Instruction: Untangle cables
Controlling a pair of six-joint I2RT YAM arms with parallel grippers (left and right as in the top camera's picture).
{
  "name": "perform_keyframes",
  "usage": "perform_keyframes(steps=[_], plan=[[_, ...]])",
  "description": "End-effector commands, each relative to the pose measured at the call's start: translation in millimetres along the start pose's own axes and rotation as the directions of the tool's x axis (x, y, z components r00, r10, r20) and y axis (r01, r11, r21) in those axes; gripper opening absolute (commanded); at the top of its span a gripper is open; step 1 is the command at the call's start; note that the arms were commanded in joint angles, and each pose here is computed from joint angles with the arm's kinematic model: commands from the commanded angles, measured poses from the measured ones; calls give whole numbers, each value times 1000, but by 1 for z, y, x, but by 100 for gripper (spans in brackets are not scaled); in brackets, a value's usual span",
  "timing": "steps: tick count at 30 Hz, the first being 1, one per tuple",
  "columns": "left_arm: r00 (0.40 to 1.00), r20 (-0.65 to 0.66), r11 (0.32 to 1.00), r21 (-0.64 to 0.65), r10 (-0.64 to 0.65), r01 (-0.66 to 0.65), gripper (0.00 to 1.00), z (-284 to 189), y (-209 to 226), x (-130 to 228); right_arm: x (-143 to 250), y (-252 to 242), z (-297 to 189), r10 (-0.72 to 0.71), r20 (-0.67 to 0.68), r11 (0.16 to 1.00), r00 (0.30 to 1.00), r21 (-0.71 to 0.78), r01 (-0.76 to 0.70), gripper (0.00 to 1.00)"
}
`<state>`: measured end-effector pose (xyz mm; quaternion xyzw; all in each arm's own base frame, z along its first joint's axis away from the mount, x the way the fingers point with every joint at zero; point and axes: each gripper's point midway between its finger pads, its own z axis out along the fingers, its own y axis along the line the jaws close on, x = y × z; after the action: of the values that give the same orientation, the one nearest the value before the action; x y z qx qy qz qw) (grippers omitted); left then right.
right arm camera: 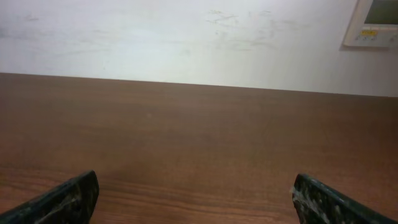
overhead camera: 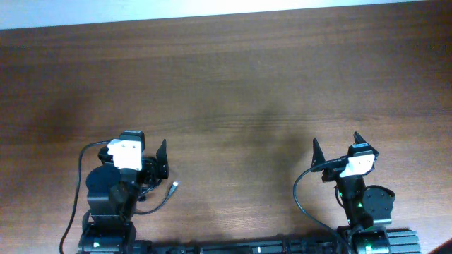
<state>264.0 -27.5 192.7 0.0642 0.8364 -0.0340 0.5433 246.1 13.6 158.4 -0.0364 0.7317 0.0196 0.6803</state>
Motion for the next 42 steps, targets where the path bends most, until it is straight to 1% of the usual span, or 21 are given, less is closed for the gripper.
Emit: perform_keyframes(steps=[1, 11, 17, 20, 24, 29, 38, 40, 42], plan=[[1000, 21, 1000, 5, 20, -20, 99, -4, 0, -11, 4, -2, 0, 5, -12, 1000, 1000, 12, -5, 99], [1000, -4, 1000, 7, 18, -18, 99, -6, 0, -19, 4, -2, 0, 5, -12, 1000, 1000, 12, -5, 99], [997, -68, 999, 45, 27, -24, 99, 2, -5, -23, 4, -2, 0, 5, -12, 1000, 1000, 12, -5, 99], [997, -77, 997, 71, 26, -20, 99, 6, -9, -28, 4, -2, 0, 5, -12, 1000, 1000, 12, -5, 99], [995, -99, 997, 75, 24, -17, 99, 11, -8, -35, 4, -2, 0, 5, -12, 1000, 1000, 12, -5, 99], [990, -138, 997, 81, 21, -10, 99, 16, -8, -33, 4, -2, 0, 5, -12, 1000, 1000, 12, -5, 99], [990, -142, 996, 84, 21, -9, 99, 15, -9, -36, 4, -2, 0, 5, -12, 1000, 1000, 12, -5, 99], [990, -138, 991, 129, 43, -25, 99, 14, -16, -38, 4, -2, 0, 5, -12, 1000, 1000, 12, -5, 99], [990, -137, 990, 136, 42, -24, 99, 14, -17, -39, 4, -2, 0, 5, -12, 1000, 1000, 12, -5, 99]])
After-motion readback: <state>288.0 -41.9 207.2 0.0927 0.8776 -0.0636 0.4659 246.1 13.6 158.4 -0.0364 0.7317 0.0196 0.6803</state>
